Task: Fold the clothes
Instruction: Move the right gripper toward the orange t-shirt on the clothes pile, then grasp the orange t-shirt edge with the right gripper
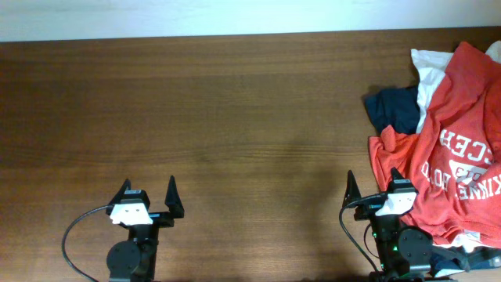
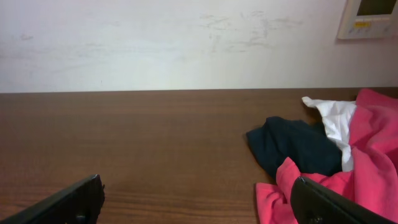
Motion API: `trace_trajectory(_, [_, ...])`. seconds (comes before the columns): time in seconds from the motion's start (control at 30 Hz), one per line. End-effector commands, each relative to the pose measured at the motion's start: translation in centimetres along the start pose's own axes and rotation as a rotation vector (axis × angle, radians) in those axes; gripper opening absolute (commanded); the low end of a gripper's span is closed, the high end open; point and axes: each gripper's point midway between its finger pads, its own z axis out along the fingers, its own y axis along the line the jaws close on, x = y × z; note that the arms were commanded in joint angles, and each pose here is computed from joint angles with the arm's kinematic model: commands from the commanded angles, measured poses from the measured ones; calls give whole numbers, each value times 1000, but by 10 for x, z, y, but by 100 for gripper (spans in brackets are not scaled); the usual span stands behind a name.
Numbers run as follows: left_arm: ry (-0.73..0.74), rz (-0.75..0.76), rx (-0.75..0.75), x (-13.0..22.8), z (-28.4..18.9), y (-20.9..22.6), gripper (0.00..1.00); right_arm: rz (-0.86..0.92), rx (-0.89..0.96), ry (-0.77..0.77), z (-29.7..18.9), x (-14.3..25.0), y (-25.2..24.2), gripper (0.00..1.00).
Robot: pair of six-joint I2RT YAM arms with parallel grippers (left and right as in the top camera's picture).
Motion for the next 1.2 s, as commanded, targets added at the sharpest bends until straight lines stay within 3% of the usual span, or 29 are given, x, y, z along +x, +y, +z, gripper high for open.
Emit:
trace_trajectory(0.0, [1, 16, 9, 2, 0, -1, 99, -7, -4, 3, 0, 2, 1, 99])
trace_trajectory(0.3, [-38, -90, 86, -16, -3, -15, 99, 151, -87, -3, -2, -8, 16, 99])
trace_trajectory(0.5, [113, 36, 66, -26, 5, -17, 99, 160, -66, 111, 4, -42, 16, 99])
trace_trajectory(0.67, [413, 82, 41, -28, 35, -19, 99, 180, -19, 499, 28, -38, 14, 99])
trace_trajectory(0.73, [554, 86, 28, -25, 46, -20, 99, 104, -28, 699, 34, -26, 13, 99])
trace_trajectory(0.83, [734, 91, 10, -13, 54, -19, 99, 74, -18, 838, 51, -20, 8, 99])
trace_trajectory(0.97, [779, 91, 8, -14, 56, -20, 99, 169, 376, 1056, 40, 37, -74, 99])
trace_trajectory(1.07, [765, 90, 9, -16, 58, -20, 99, 189, 391, 1206, 44, 83, -79, 96])
trace_trajectory(1.17, [751, 90, 11, -19, 61, -21, 99, 227, 339, 1218, 67, 108, -74, 94])
